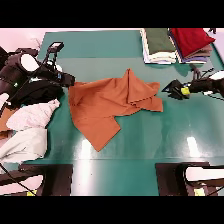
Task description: Fold the shirts.
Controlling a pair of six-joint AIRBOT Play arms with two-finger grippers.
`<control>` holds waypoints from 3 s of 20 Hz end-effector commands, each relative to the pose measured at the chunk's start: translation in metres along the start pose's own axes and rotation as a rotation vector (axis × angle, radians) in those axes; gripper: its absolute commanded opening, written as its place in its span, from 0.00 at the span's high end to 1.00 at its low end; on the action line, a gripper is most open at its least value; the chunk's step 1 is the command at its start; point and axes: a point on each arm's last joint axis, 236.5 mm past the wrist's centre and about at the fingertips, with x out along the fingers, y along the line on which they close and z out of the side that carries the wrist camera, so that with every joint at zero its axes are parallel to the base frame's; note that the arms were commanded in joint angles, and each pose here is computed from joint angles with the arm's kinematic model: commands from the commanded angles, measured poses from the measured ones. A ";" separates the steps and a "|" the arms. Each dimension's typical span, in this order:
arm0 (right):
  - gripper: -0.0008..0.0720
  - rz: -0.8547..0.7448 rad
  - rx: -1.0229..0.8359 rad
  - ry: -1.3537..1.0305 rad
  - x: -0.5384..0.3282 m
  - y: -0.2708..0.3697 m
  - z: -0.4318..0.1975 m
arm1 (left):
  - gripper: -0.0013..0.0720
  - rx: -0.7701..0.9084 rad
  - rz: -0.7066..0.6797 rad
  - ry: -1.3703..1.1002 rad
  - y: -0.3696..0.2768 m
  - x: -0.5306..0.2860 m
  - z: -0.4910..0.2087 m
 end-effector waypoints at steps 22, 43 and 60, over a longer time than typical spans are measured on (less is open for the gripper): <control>0.96 0.134 -0.873 -0.684 -0.323 0.293 -0.011 | 0.95 0.214 0.102 -1.032 -0.085 -0.451 0.104; 0.97 -0.227 -0.497 -0.224 -0.196 0.118 -0.002 | 0.95 0.101 0.046 -0.204 -0.024 -0.146 0.081; 0.97 -0.398 -0.507 -0.625 -0.273 0.099 -0.002 | 0.95 0.056 0.223 -0.393 0.006 -0.204 0.098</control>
